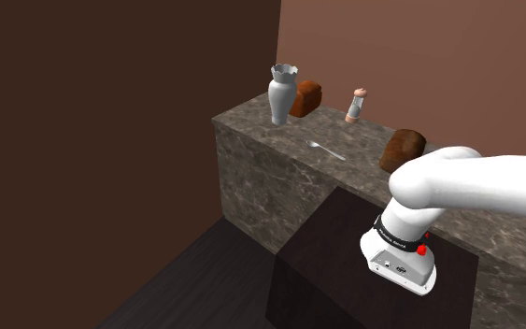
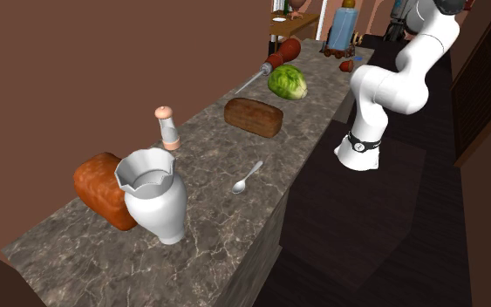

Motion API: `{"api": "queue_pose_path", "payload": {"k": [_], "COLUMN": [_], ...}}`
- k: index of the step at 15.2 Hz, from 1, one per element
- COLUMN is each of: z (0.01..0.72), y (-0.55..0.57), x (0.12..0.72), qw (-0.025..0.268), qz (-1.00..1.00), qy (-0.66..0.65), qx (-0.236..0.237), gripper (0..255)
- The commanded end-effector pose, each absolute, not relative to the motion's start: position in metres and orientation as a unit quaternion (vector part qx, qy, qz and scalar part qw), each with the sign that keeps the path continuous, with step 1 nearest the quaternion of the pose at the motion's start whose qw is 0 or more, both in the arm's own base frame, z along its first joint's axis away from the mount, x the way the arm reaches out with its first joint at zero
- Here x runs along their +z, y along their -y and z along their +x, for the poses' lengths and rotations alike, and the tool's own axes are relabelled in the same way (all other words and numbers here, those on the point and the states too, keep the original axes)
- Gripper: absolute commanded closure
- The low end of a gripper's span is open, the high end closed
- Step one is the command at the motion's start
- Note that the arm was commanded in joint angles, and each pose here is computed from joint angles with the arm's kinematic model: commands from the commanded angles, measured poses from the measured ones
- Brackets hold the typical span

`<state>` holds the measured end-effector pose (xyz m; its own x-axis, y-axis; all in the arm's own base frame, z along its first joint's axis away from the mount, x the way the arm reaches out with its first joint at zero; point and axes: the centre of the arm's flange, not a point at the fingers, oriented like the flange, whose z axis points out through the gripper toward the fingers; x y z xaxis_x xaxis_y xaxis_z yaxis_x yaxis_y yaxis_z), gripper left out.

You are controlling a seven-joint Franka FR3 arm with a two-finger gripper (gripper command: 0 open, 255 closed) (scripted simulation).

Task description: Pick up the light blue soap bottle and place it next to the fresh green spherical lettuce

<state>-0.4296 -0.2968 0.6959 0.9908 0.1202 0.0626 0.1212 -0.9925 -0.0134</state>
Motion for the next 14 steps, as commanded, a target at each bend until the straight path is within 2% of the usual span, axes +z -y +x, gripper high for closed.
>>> {"api": "queue_pose_path", "payload": {"k": [1,14], "z": [-0.431,-0.431], "y": [0.297,0.297], "x": [0.684,0.615], "qw": [0.008,0.008], "qz": [-0.998,-0.998], "qy": [0.061,0.061], "qx": [-0.031,-0.031], "gripper": [255,255]}}
